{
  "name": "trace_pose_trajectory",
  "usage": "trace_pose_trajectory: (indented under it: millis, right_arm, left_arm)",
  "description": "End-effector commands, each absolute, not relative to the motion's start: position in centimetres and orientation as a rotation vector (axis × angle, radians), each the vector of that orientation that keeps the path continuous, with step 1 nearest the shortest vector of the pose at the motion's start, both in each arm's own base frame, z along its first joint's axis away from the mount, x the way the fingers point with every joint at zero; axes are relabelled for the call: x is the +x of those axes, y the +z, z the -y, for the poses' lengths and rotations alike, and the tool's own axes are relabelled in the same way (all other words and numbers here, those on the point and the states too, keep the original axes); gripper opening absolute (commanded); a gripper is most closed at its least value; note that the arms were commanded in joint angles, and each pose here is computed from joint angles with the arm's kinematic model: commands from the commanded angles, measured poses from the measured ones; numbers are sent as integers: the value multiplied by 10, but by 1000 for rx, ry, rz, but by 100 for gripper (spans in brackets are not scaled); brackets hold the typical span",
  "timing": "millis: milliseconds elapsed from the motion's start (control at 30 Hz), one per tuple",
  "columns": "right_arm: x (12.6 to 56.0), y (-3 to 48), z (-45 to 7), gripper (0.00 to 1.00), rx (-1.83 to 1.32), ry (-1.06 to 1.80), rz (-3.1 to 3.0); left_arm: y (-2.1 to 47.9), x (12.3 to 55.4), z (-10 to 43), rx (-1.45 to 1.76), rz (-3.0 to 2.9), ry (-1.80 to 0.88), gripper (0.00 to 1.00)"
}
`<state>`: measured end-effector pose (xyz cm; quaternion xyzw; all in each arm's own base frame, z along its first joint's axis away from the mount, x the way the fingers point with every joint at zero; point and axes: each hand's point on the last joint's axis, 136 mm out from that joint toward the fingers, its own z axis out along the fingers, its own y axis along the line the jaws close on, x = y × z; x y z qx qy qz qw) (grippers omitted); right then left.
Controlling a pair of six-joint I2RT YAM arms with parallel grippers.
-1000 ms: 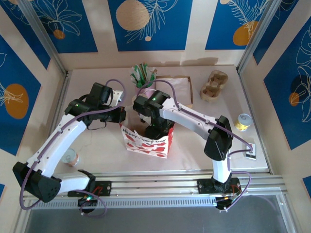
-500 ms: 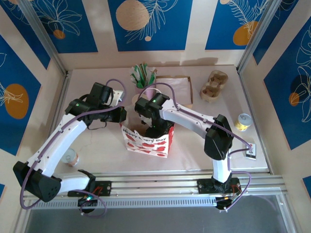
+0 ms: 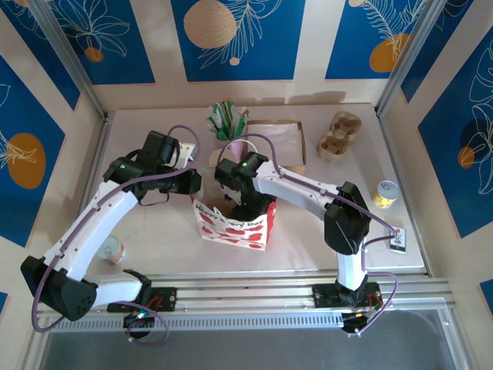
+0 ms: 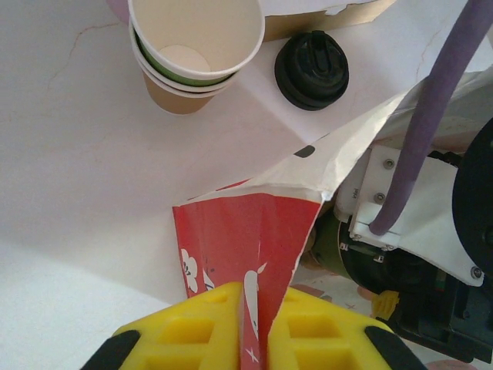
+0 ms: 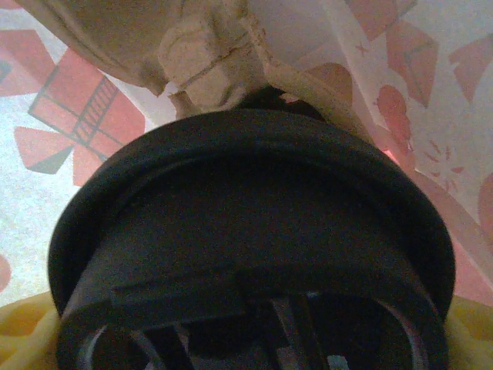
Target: Pack the takeout coffee
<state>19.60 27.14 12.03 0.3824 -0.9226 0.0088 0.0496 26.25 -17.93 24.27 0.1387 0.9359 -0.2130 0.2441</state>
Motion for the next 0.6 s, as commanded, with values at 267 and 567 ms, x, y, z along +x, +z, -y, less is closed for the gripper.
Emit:
trace_pose_trajectory:
  millis: [267,567]
  right_arm:
    - [186,93,-262,55,1105,41,2745]
    - [188,90,-258,55,1094,59,2755]
  left_arm:
    - [248,263,178,410,-2533,-557,15]
    - [248,262,177,410,-2531,-553,16]
